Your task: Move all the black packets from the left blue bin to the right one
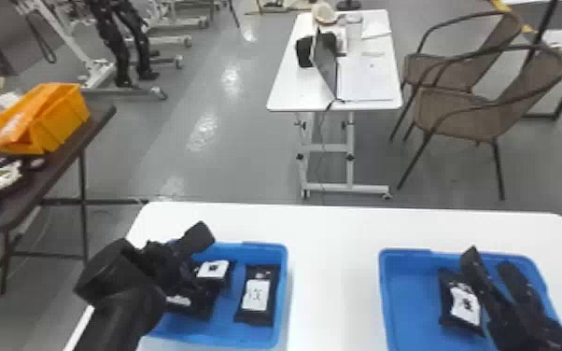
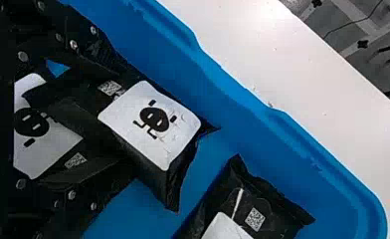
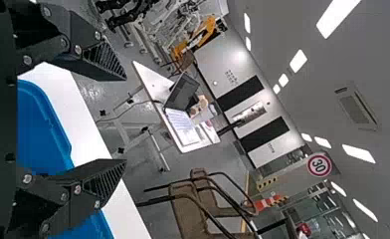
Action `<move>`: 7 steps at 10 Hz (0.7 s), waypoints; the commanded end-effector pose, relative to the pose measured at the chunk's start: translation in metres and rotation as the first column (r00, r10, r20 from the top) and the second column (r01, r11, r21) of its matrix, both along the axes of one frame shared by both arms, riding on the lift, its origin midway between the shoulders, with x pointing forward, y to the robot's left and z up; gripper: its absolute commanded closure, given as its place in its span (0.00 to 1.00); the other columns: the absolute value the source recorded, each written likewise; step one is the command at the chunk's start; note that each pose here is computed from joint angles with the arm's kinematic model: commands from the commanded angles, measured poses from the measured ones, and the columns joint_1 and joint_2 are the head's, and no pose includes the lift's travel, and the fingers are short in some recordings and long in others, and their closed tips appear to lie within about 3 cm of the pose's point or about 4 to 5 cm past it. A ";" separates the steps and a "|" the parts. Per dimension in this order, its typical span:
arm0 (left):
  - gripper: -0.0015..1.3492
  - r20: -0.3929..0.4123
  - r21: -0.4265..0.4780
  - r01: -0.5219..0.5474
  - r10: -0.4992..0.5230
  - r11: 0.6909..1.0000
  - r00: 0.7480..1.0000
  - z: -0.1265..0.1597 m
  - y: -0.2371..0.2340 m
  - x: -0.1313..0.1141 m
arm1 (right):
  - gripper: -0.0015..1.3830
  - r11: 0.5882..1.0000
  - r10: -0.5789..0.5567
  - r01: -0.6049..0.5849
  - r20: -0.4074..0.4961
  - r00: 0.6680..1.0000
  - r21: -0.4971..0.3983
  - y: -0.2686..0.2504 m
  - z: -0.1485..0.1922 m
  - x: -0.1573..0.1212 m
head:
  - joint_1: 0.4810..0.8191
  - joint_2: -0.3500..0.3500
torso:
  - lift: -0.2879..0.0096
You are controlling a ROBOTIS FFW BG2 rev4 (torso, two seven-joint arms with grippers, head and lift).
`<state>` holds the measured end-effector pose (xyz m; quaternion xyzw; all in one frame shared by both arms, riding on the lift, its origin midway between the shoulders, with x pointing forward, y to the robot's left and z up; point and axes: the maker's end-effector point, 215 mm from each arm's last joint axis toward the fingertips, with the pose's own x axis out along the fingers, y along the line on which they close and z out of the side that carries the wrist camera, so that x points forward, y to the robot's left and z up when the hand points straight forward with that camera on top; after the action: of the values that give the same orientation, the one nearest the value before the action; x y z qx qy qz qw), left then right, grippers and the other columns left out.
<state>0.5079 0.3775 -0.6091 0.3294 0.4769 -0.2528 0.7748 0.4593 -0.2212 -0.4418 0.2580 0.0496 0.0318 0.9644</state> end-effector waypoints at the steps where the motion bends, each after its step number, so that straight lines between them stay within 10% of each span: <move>1: 0.62 -0.017 -0.017 -0.036 0.035 0.999 0.999 -0.004 0.002 -0.006 | 0.43 1.000 -0.003 0.003 -0.001 1.000 0.004 -0.001 0.000 0.000 | 0.63 0.75 | 0.97; 7: 0.74 0.044 -0.114 0.031 -0.026 0.993 0.999 0.053 -0.047 0.005 | 0.43 1.000 0.011 -0.011 -0.001 1.000 0.016 0.003 -0.004 0.002 | 0.63 0.70 | 0.97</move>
<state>0.5118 0.3325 -0.5646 0.2961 0.4481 -0.2875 0.7930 0.4601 -0.2185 -0.4454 0.2635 0.0513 0.0376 0.9626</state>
